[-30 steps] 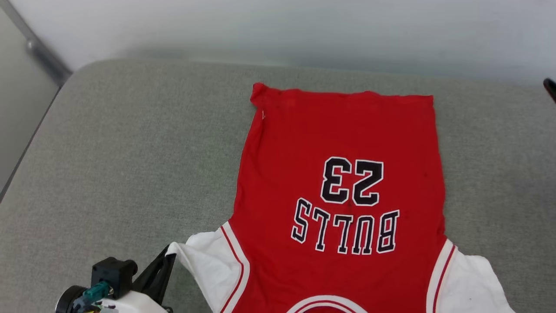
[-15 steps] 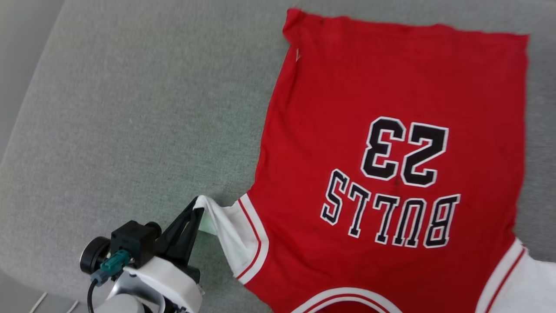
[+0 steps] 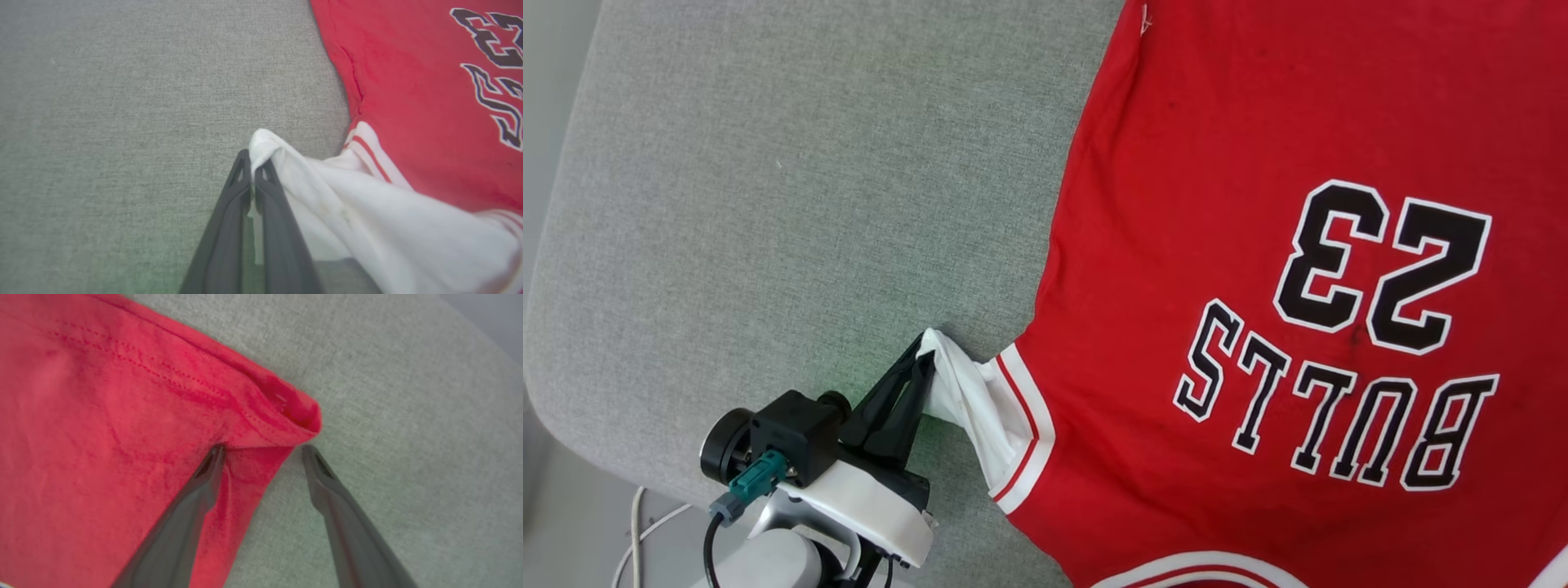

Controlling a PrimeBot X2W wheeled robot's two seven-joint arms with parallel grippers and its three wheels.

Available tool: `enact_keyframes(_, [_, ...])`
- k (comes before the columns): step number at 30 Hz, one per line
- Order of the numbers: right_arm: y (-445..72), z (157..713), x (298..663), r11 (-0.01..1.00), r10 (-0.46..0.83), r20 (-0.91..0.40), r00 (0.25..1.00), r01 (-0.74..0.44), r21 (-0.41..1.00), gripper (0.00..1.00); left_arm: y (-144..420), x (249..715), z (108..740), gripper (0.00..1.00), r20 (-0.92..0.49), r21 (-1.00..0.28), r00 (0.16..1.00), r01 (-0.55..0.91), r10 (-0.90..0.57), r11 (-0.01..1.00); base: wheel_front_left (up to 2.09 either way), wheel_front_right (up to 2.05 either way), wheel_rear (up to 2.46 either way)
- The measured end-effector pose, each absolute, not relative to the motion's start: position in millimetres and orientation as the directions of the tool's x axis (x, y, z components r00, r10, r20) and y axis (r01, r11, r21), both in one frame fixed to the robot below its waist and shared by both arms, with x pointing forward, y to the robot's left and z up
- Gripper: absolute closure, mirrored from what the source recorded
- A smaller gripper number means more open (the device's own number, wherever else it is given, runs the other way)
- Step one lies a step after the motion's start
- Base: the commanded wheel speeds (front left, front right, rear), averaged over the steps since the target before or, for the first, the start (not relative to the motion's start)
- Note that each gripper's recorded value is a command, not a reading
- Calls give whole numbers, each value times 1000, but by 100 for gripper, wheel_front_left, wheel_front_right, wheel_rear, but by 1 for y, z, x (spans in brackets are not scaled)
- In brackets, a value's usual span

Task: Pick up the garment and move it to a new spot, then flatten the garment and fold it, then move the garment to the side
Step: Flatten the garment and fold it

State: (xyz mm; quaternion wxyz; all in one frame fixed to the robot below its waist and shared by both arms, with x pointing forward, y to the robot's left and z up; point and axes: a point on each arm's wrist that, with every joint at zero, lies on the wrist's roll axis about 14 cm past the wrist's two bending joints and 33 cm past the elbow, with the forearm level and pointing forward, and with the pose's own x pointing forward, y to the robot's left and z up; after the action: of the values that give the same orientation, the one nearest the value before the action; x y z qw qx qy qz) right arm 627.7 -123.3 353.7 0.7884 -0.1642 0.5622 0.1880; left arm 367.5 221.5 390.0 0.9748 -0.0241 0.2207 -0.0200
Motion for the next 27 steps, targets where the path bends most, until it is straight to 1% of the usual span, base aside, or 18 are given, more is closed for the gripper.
enact_keyframes(3, [-122,344,627,875,114,-952,285,-483,-40,0,223,367,388,100,-436,-50,899,20,-40,999,0,0,0])
enact_keyframes(4, [-122,344,627,875,116,-950,289,-482,-40,68,223,367,388,100,-434,-52,900,24,-44,998,0,0,0])
enact_keyframes(5, [-121,346,628,875,121,-948,296,-482,-39,100,222,367,388,100,-432,-54,901,25,-46,998,0,0,0])
enact_keyframes(9, [-113,358,627,869,151,-931,334,-494,-37,100,222,368,393,100,-415,-54,909,27,-47,998,0,0,0])
enact_keyframes(13, [-111,382,626,869,185,-900,393,-494,-37,100,222,364,401,100,-393,-57,919,23,-44,998,0,0,0])
enact_keyframes(15, [-110,401,625,873,216,-877,428,-488,-23,100,222,361,407,100,-379,-61,924,21,-42,998,0,0,0])
enact_keyframes(17, [-113,424,625,869,228,-847,481,-492,-45,100,222,357,413,100,-365,-62,930,18,-40,998,0,0,0])
enact_keyframes(18, [-117,432,622,865,226,-840,494,-498,-60,100,222,355,417,100,-355,-63,934,16,-37,998,0,0,0])
enact_keyframes(24, [-145,476,582,835,234,-804,546,-537,-122,100,224,337,433,100,-324,-71,946,4,-26,998,0,0,0])
enact_keyframes(26, [-158,485,561,822,226,-804,549,-550,-145,100,225,330,438,100,-314,-72,949,1,-24,997,0,0,0])
enact_keyframes(27, [-172,489,538,814,218,-811,542,-559,-155,100,224,325,443,100,-303,-75,953,2,-25,997,0,0,0])
